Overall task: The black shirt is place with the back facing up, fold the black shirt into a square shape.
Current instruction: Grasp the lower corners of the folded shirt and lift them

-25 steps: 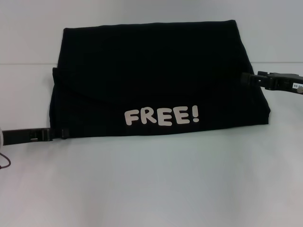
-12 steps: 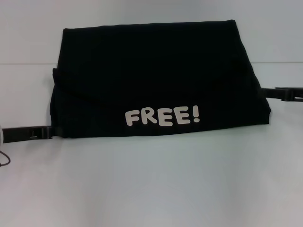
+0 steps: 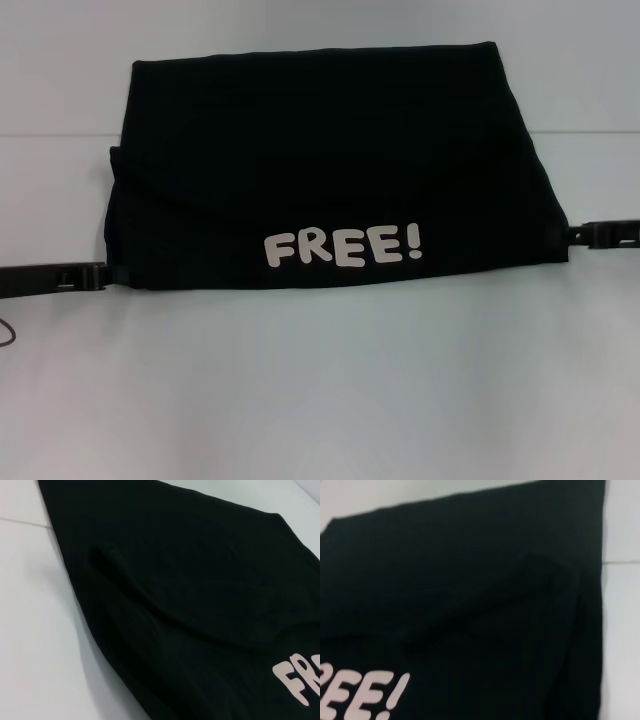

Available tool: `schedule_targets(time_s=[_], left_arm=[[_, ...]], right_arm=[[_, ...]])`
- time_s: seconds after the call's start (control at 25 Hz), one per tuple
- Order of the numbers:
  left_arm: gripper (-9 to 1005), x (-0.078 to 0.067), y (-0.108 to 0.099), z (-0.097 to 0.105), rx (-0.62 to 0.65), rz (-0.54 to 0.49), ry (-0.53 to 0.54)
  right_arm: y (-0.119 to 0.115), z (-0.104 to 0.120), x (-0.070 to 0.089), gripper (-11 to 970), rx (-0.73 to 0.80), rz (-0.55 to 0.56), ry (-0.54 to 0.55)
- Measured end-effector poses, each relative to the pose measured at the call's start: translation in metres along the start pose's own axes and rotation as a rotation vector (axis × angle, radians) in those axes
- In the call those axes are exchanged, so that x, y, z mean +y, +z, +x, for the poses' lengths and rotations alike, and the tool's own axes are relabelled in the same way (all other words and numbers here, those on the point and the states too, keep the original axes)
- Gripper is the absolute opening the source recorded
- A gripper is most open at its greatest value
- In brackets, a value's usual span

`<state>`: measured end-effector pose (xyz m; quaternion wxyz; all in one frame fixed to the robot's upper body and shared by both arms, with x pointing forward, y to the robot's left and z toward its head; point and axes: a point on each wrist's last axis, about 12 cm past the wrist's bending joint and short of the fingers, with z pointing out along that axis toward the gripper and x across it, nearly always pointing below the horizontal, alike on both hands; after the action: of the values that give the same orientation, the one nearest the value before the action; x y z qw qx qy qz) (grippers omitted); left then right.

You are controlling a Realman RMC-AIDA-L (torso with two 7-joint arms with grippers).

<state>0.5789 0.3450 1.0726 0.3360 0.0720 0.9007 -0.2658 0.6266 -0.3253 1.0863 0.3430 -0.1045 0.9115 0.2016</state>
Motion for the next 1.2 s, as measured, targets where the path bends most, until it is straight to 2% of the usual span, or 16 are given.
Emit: schedule_targets(time_s=[0.32,0.68,0.8,1.0,1.2], left_arm=[[-1,-0.001,0.0,-0.005,-0.003,-0.001,0.01],[-1,0.0,0.0,-0.008,-0.01,-0.005,0.013],[-1,0.0,0.0,-0.008,-0.011,-0.007,0.013],[0,0.001,-0.001,-0.007,-0.015,-0.011,0.006],[0,-0.001,-0.011,-0.003,0.006,0.038,-0.001]], right_arm=[[0.018,0.001,0.016,644,0.026,0.002,-0.035],[0.018,0.006,0.019,610,0.058,-0.025,-0.045],[0.015,0.006,0.017,366,0.056,-0.031,-0.038],[0.009,0.008,0.013,117,0.061,-0.047,-0.04],[-0.007,0.017,0.009,20,0.077,-0.097,-0.029]])
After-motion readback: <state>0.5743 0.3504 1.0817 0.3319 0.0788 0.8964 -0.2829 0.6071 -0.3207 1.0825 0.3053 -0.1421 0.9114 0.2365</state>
